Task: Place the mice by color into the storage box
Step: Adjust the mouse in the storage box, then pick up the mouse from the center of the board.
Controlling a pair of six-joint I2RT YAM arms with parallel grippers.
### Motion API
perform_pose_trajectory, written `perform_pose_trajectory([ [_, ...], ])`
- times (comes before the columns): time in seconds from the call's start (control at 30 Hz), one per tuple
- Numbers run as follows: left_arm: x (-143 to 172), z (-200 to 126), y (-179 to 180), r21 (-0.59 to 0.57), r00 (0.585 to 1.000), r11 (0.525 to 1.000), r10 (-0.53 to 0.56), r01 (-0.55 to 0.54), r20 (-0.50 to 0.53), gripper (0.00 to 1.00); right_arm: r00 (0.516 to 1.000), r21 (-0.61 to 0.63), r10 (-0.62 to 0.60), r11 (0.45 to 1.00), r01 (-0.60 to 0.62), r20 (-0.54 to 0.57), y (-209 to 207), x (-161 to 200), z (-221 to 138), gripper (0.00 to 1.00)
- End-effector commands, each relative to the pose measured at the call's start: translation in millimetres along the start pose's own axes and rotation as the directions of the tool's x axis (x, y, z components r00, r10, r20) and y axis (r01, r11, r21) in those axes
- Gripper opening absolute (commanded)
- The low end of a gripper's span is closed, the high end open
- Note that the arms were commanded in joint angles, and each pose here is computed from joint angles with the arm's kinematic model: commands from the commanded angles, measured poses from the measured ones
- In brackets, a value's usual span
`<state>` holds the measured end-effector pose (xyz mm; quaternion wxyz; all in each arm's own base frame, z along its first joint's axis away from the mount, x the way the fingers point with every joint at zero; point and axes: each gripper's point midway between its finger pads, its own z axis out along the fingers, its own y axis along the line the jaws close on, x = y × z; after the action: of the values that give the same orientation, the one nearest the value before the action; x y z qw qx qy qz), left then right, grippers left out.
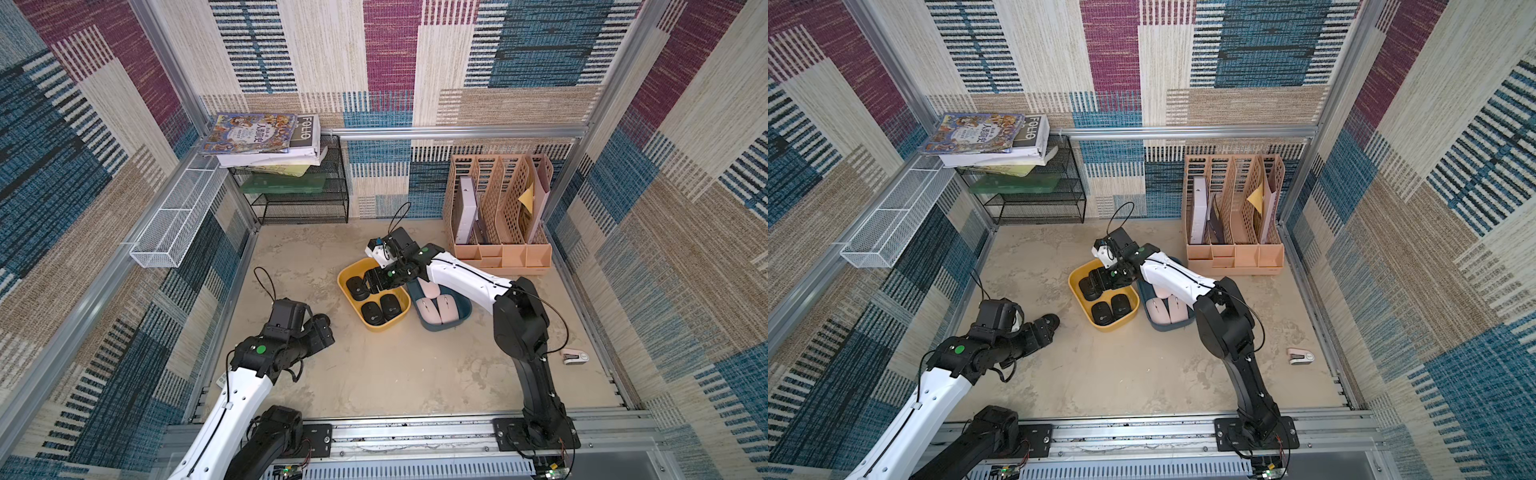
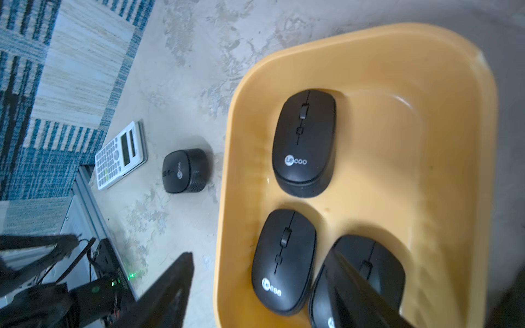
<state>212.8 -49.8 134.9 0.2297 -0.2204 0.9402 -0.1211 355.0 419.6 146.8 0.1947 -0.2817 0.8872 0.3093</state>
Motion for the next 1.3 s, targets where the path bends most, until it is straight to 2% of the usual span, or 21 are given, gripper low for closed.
perform_pose_trajectory([
  [0.0,-7.3,6.9,11.5,-0.086,1.0,0.996,-0.007,0.007,-0.003,0.98,0.997,-0.03,-0.073,0.997,0.073,0.006,11.2,6.1,-18.4,0.96],
  [0.07,-18.9,12.3,12.2,-0.109,1.0,0.994,0.013,-0.011,0.013,0.99,0.995,-0.037,-0.097,0.995,0.098,0.016,16.2,12.7,-34.7,0.96],
  [0.13,-34.6,19.8,9.7,-0.124,0.996,0.989,0.086,-0.082,0.025,0.99,0.993,-0.052,-0.116,0.992,0.117,0.027,22.4,22.7,-51.1,0.96],
  [0.27,-54.0,27.2,9.9,-0.181,0.966,0.95,0.246,-0.256,-0.075,1.0,0.989,-0.04,-0.141,0.989,0.142,0.04,27.2,44.7,-84.9,0.96],
  [0.4,-49.0,44.6,3.5,-0.113,0.894,0.898,0.399,-0.426,-0.202,0.99,0.991,0.001,-0.124,0.992,0.124,0.048,17.5,73.2,-109.8,0.96],
  [0.53,-52.9,57.0,-0.4,-0.084,0.853,0.871,0.449,-0.484,-0.265,1.0,0.995,0.023,-0.078,0.997,0.076,0.056,2.7,94.1,-122.7,0.96],
  [0.7,-51.1,59.4,23.6,-0.13,0.726,0.761,0.53,-0.635,-0.438,0.98,0.995,0.028,-0.052,0.998,0.05,0.081,-6.7,102.2,-133.1,0.96],
  [0.77,-49.2,62.4,25.5,-0.124,0.715,0.75,0.549,-0.65,-0.433,0.98,0.996,0.033,-0.048,0.998,0.045,0.078,-11.2,104.2,-132.8,0.96],
  [0.87,-46.1,70.7,30.3,-0.107,0.672,0.714,0.582,-0.692,-0.459,0.98,0.996,0.034,-0.046,0.998,0.044,0.075,-15.0,104.3,-133.6,0.96],
  [0.93,-41.5,77.1,30.8,-0.085,0.655,0.711,0.586,-0.698,-0.477,0.98,0.996,0.036,-0.053,0.998,0.05,0.077,-15.8,103.0,-135.4,0.96],
  [1.07,-35.6,88.4,31.5,-0.06,0.637,0.706,0.595,-0.706,-0.49,0.98,0.995,0.042,-0.05,0.998,0.047,0.082,-19.9,101.6,-139.5,0.96],
  [1.27,-44.2,106.0,39.3,-0.108,0.632,0.682,0.591,-0.724,-0.502,0.97,0.996,0.027,-0.044,0.999,0.042,0.08,-19.7,103.4,-138.8,0.96],
])
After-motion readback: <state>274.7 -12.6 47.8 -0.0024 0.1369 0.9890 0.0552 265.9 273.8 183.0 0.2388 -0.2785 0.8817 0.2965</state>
